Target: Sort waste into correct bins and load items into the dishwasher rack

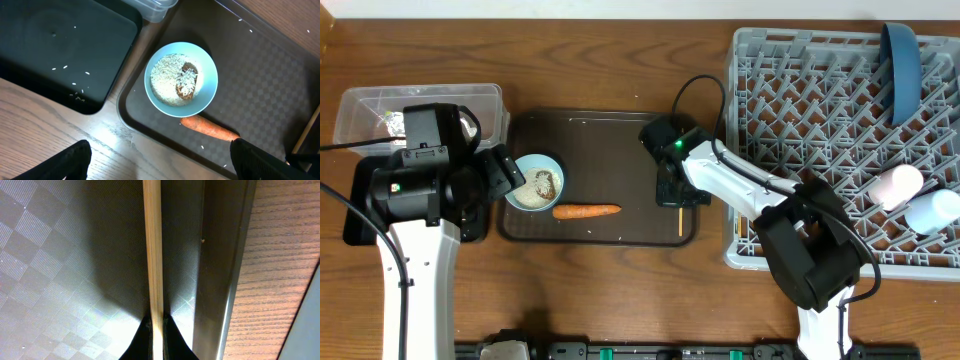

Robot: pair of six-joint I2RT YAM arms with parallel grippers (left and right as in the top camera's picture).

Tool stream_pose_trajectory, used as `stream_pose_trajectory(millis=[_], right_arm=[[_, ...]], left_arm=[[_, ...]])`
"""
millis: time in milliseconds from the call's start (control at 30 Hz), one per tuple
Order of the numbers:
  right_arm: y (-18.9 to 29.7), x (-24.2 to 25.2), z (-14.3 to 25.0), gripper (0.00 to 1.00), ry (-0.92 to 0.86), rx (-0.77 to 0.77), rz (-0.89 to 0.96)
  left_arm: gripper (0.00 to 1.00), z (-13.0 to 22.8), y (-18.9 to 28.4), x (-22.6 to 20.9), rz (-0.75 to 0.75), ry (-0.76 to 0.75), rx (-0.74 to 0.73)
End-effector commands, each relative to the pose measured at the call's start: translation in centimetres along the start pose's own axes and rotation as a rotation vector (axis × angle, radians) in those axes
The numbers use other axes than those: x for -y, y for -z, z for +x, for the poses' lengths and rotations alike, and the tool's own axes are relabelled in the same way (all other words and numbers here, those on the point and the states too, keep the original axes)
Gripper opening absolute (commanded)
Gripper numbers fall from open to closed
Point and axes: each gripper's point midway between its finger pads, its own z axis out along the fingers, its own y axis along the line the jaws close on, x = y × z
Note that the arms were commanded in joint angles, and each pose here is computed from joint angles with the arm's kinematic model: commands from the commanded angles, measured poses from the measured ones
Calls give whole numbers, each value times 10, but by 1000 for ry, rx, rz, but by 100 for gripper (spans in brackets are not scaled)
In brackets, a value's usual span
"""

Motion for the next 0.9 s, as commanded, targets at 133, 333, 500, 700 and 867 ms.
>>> stream_pose_trajectory(millis=[133, 333, 500, 700, 867], right_arm=[[16, -7, -2, 1, 45, 25, -13], [109, -9, -37, 1, 114, 195, -137], [166, 29, -46, 1, 89, 306, -140], [167, 94, -41, 1, 45, 251, 11], [141, 114, -33, 1, 15, 186, 50]], left_arm=[[89, 1, -2, -5, -20, 17, -2], [89, 1, -2, -5, -20, 17, -3], [89, 1, -2, -5, -20, 17, -2], [89, 1, -2, -5, -20, 17, -3], [89, 1, -2, -5, -20, 17, -2]])
